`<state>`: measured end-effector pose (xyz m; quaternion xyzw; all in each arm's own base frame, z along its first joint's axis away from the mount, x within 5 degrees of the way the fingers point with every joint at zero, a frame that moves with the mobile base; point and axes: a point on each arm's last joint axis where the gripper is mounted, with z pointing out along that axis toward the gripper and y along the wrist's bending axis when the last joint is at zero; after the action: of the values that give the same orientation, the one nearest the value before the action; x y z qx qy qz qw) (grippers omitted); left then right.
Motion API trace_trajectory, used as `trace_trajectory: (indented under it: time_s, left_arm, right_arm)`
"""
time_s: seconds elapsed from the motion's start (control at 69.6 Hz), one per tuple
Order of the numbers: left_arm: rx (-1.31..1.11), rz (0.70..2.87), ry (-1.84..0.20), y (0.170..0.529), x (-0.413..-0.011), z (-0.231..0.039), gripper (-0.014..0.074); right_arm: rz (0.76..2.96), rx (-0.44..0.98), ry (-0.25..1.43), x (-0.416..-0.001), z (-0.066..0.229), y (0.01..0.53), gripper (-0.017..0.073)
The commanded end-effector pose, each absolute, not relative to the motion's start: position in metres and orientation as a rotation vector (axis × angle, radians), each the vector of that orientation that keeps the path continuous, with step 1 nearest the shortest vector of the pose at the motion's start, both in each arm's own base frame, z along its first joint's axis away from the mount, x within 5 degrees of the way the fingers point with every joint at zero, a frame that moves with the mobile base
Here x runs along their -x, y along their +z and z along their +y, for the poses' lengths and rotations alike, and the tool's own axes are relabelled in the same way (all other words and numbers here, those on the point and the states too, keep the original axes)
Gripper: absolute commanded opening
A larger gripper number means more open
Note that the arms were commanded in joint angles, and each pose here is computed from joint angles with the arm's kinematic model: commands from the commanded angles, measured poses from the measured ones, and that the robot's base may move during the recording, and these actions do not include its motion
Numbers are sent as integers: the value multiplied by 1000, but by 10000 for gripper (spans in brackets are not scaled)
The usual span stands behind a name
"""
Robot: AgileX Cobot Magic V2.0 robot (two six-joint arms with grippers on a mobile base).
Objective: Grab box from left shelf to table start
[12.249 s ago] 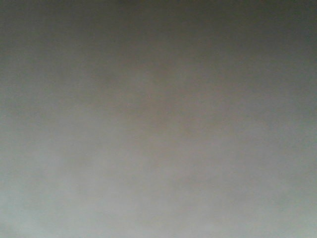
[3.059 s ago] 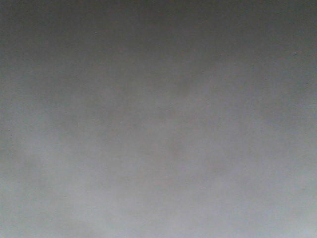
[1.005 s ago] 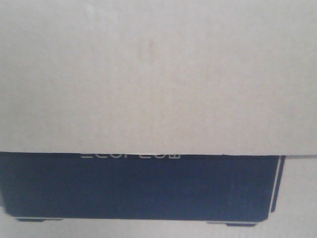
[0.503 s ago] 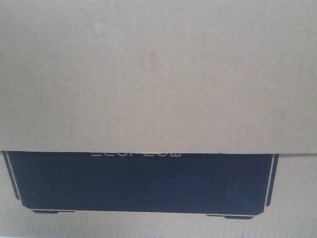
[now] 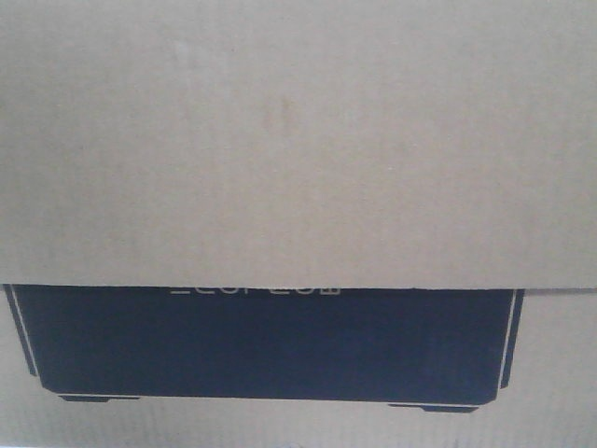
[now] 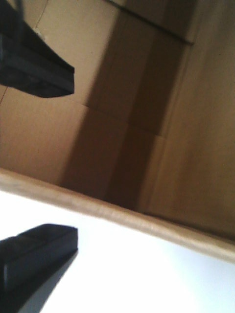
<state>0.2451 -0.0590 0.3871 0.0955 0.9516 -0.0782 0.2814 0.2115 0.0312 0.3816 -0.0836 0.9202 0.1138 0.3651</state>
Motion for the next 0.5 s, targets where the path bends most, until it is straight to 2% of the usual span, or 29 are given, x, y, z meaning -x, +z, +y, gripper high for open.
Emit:
trace_trajectory:
  time_s: [0.0,0.115,0.287,0.359,0.488]
  left_arm:
    - [-258,2385,-241,424,-215,-55,384]
    - [-254,2294,-231,436,-177,-46,235]
    - [-240,2155,-190,425,-121,-31,-20]
    - [-234,2102,-184,415,-100,-26,-111]
    - [-218,1977,-189,391,-66,-18,-93]
  right_arm:
    - [2202,201,268,-191,29,413,600]
    - [2129,179,238,-163,26,427,426]
    - [2024,186,172,-122,20,434,34]
    - [1989,183,165,-104,19,427,65]
    - [1940,171,160,-79,17,402,56]
